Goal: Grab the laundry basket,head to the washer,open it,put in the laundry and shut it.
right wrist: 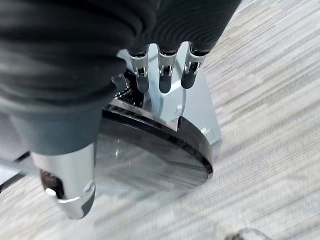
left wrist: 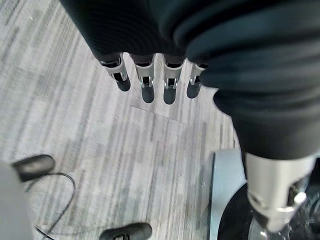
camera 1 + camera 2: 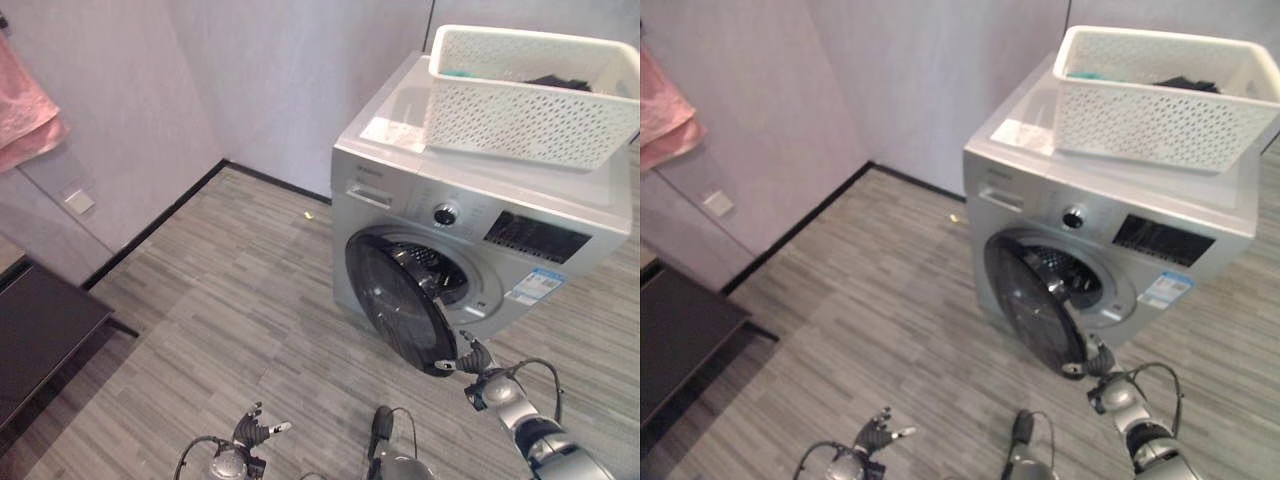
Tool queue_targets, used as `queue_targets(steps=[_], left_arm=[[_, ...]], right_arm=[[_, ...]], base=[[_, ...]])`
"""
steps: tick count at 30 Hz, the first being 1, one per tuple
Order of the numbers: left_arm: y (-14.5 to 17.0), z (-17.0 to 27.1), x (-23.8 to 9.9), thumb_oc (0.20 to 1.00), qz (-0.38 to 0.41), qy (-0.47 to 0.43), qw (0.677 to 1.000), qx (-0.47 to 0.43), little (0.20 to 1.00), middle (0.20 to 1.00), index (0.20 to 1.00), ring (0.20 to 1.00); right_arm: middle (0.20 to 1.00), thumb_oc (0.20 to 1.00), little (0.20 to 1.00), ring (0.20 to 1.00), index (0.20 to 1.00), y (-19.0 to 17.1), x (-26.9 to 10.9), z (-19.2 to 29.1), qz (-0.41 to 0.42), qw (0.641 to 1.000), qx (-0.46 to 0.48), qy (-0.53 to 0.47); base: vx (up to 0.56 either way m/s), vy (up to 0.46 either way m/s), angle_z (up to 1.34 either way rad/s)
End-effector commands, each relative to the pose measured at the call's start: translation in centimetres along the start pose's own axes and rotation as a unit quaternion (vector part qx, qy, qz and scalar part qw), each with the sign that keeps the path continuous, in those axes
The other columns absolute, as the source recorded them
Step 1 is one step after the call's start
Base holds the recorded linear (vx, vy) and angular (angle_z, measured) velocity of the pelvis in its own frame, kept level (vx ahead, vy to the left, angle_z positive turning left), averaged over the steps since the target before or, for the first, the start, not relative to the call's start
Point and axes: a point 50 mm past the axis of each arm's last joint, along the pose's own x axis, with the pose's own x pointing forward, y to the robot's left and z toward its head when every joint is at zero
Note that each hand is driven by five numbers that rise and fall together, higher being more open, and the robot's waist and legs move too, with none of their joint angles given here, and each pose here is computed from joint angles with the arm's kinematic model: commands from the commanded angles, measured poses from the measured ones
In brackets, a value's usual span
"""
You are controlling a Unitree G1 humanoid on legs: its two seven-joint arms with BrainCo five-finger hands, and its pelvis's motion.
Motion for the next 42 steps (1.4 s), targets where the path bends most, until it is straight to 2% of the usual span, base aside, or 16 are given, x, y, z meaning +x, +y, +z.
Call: queue_targets(steps=[1, 7, 9, 14, 18, 19, 22, 23, 25, 30, 31, 32, 33, 36, 39, 42], left_arm=[[0.9, 1.9, 0.5, 1.0, -0.002, -0.044, 0.998, 0.053, 1.0, 1.0, 1.0, 1.0], [1.1, 2.9, -0.1, 1.0, 0.002, -0.086, 0.995, 0.048, 1.0, 1.0, 1.0, 1.0], [2.0, 4.8, -0.5, 1.0, 0.032, -0.139, 0.989, 0.031, 1.0, 1.0, 1.0, 1.0], [4.0, 8.4, -2.0, 1.0, 0.059, -0.237, 0.969, 0.047, 1.0, 1.0, 1.0, 1.0], [6.0, 13.9, -5.2, 1.0, 0.08, -0.373, 0.914, 0.14, 1.0, 1.0, 1.0, 1.0], [6.1, 13.9, -5.3, 1.0, 0.08, -0.372, 0.914, 0.14, 1.0, 1.0, 1.0, 1.0], [7.4, 18.2, -9.2, 1.0, 0.084, -0.482, 0.849, 0.199, 1.0, 1.0, 1.0, 1.0], [7.4, 18.2, -9.3, 1.0, 0.084, -0.481, 0.849, 0.199, 1.0, 1.0, 1.0, 1.0], [7.8, 21.1, -12.3, 1.0, 0.075, -0.553, 0.793, 0.243, 1.0, 1.0, 1.0, 1.0], [7.8, 22.1, -13.4, 1.0, 0.067, -0.578, 0.777, 0.242, 1.0, 1.0, 1.0, 1.0], [6.0, 24.6, -14.6, 1.0, -0.078, -0.609, 0.766, 0.19, 1.0, 1.0, 1.0, 1.0], [5.9, 24.7, -14.6, 1.0, -0.08, -0.61, 0.765, 0.19, 1.0, 1.0, 1.0, 1.0], [3.4, 24.8, -12.6, 1.0, -0.196, -0.566, 0.79, 0.13, 1.0, 1.0, 1.0, 1.0], [-0.2, 22.7, -7.4, 1.0, -0.278, -0.453, 0.847, -0.004, 1.0, 1.0, 1.0, 1.0], [-1.0, 22.1, -5.8, 1.0, -0.283, -0.419, 0.862, -0.025, 1.0, 1.0, 1.0, 1.0], [-1.4, 21.6, -3.7, 1.0, -0.27, -0.379, 0.885, 0.024, 1.0, 1.0, 1.0, 1.0]], right_arm=[[1.0, 1.0, 1.0, 1.0, 1.0, -1.0, 0.9, 3.0, -0.02, 0.999, 0.037, -0.03], [1.0, 1.0, 1.0, 1.0, 1.0, 4.0, 0.1, 5.3, 0.043, 0.994, 0.072, -0.064], [1.0, 1.0, 1.0, 1.0, 1.0, 8.5, -1.3, 6.9, 0.108, 0.984, 0.116, -0.083], [1.0, 1.0, 1.0, 1.0, 1.0, 11.1, -2.3, 8.0, 0.141, 0.977, 0.136, -0.089], [1.0, 1.0, 1.0, 1.0, 1.0, 12.5, -3.1, 5.5, 0.162, 0.973, 0.159, -0.038], [1.0, 1.0, 1.0, 1.0, 1.0, 12.6, -3.1, 5.5, 0.162, 0.973, 0.16, -0.038], [1.0, 1.0, 1.0, 1.0, 1.0, 13.0, -3.9, 1.7, 0.169, 0.975, 0.14, 0.015], [1.0, 1.0, 1.0, 1.0, 1.0, 13.1, -3.9, 1.7, 0.17, 0.975, 0.14, 0.015], [1.0, 1.0, 1.0, 1.0, 1.0, 13.6, -5.2, -2.1, 0.178, 0.972, 0.13, 0.075], [1.0, 1.0, 1.0, 1.0, 1.0, 13.6, -5.6, -3.5, 0.179, 0.972, 0.121, 0.098], [1.0, 1.0, 1.0, 1.0, 1.0, 12.8, -7.4, -8.5, 0.169, 0.962, 0.097, 0.191], [1.0, 1.0, 1.0, 1.0, 1.0, 12.8, -7.3, -8.5, 0.169, 0.962, 0.098, 0.19], [1.0, 1.0, 1.0, 1.0, 1.0, 12.4, -8.6, -11.1, 0.168, 0.951, 0.097, 0.242], [1.0, 1.0, 1.0, 1.0, 1.0, 12.0, -9.6, -12.9, 0.173, 0.944, 0.075, 0.27], [1.0, 1.0, 1.0, 1.0, 1.0, 11.7, -9.7, -13.3, 0.171, 0.944, 0.068, 0.274], [1.0, 1.0, 1.0, 1.0, 1.0, 10.8, -9.4, -13.5, 0.16, 0.947, 0.066, 0.27]], base=[[-0.14, 0.041, 0.62], [-0.08, -0.047, 0.34], [0.03, -0.131, 0.14], [0.04, -0.082, 0.09], [0.08, -0.048, 0.21], [0.06, -0.021, 0.1], [0.05, -0.015, 0.01], [0.05, -0.012, -0.01], [0.06, -0.024, -0.05], [0.03, -0.011, -0.07], [0.06, -0.017, -0.02], [0.13, -0.019, 0.09], [0.08, -0.01, 0.09], [0.06, -0.011, -0.22], [-0.01, 0.0, -0.43], [-0.02, 0.017, -0.23]])
